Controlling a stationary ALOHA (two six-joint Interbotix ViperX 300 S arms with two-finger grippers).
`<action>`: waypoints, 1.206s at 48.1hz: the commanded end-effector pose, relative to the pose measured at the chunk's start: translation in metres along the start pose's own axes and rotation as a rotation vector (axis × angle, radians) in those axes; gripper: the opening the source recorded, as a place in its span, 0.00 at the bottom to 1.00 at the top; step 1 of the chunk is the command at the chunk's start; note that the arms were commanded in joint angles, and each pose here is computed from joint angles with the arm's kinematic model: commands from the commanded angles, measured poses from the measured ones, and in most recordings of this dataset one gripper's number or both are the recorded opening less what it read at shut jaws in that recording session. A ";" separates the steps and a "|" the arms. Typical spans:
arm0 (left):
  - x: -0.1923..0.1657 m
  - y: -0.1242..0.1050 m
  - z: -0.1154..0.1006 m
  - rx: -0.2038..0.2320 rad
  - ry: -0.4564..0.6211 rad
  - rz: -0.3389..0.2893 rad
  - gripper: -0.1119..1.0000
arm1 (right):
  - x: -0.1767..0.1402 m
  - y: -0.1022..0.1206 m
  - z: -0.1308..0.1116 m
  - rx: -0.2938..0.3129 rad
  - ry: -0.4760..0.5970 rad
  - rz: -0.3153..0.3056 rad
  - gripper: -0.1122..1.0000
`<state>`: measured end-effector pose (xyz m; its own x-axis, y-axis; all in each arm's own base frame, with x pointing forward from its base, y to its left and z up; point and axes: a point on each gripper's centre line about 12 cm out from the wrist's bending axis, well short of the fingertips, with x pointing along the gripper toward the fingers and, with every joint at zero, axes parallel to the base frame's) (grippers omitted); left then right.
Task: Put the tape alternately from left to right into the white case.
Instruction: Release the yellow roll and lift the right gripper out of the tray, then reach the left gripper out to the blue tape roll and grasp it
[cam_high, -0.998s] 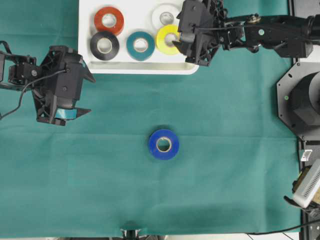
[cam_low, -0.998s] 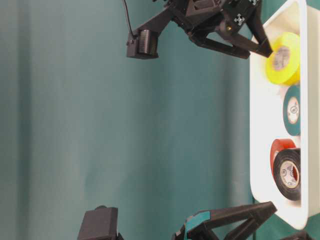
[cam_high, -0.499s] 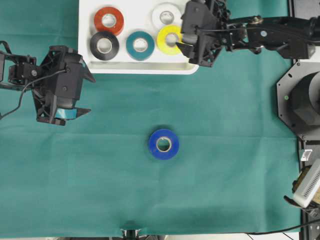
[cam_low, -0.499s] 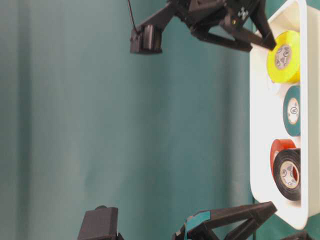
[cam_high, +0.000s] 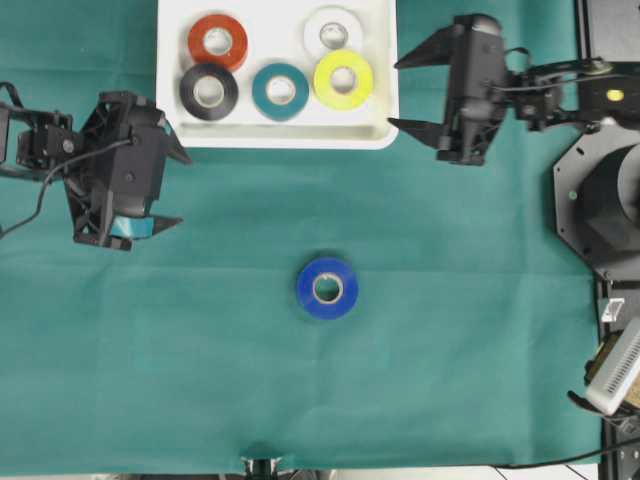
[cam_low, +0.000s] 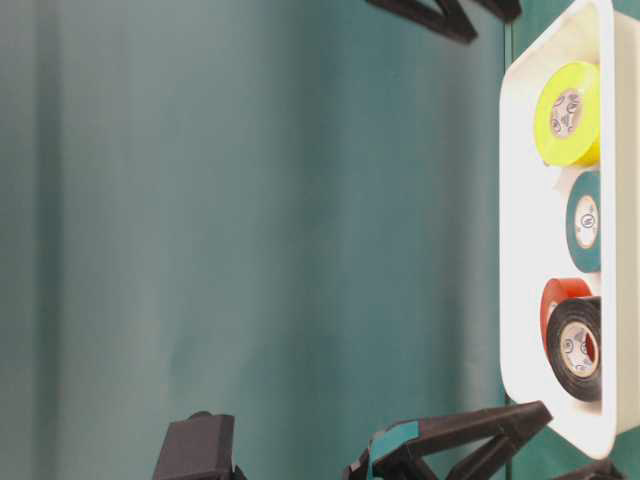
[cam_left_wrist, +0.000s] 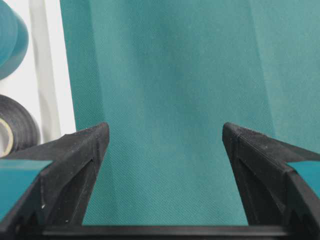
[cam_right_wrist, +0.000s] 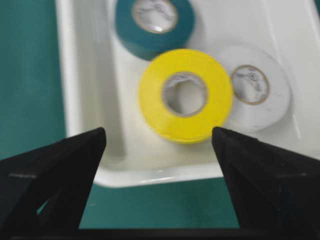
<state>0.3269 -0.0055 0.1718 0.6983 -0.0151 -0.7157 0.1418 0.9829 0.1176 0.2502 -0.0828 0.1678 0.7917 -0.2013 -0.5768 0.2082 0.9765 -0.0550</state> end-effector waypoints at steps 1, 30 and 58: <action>-0.004 0.001 0.012 0.005 -0.043 0.004 1.00 | -0.009 0.004 0.003 -0.005 -0.050 0.022 0.81; 0.026 -0.005 0.038 -0.284 -0.088 -0.020 1.00 | -0.016 0.008 -0.003 -0.006 -0.058 0.031 0.81; 0.065 -0.016 0.077 -0.597 0.042 -0.045 1.00 | -0.016 0.008 -0.005 -0.007 -0.055 0.033 0.81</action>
<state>0.4139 -0.0321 0.1621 0.6462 -0.0561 -0.7611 -0.2724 0.9146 -0.2987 0.2334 -0.0713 0.1675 0.8173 -0.1755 -0.5489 0.1833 0.9822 -0.0413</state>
